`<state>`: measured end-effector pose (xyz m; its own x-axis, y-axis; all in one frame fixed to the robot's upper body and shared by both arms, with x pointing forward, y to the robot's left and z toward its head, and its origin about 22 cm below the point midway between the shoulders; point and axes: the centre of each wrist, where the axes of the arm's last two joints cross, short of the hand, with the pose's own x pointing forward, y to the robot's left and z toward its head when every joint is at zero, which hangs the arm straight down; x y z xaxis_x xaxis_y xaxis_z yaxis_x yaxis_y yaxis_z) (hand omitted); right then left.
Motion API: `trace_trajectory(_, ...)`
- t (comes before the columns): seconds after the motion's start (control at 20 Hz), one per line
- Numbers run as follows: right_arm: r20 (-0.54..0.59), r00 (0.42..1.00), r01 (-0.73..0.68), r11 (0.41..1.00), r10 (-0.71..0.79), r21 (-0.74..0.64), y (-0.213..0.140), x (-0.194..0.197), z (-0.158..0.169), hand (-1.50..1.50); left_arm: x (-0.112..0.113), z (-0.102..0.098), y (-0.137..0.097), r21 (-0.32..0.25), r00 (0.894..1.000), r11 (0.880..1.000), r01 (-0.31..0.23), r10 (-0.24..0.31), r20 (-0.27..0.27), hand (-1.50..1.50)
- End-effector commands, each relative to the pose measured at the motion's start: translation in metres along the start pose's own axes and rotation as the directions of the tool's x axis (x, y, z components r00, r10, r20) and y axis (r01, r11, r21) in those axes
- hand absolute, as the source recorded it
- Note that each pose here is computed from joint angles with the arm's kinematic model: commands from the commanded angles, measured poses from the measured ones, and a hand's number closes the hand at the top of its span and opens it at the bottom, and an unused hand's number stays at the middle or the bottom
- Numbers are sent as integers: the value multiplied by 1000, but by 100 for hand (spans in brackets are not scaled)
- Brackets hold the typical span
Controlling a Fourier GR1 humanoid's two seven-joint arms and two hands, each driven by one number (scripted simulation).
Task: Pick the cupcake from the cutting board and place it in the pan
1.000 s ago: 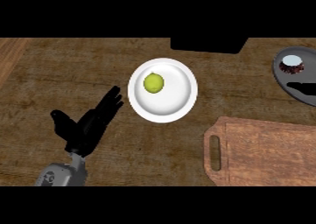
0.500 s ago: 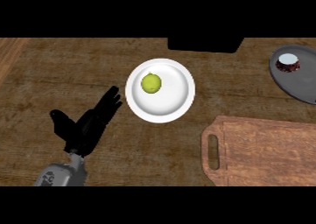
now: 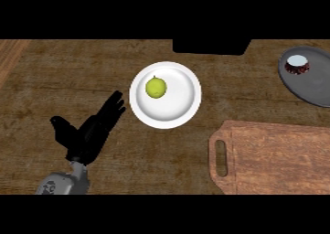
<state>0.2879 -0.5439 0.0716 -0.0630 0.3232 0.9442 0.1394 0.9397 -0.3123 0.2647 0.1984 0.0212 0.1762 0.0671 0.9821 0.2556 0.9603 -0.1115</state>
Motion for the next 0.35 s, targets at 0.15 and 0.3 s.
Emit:
trace_trajectory(0.15, 58, 997, 50, 994, -55, 93, -31, 6, 21, -150, -5, 9, 7, 5, 1000, 1000, 1, -1, -3, 0)
trace_trajectory(0.3, 57, 997, 42, 992, -50, 123, -21, -1, 19, -150, -8, 6, 2, 8, 1000, 1000, -17, 17, -3, 0)
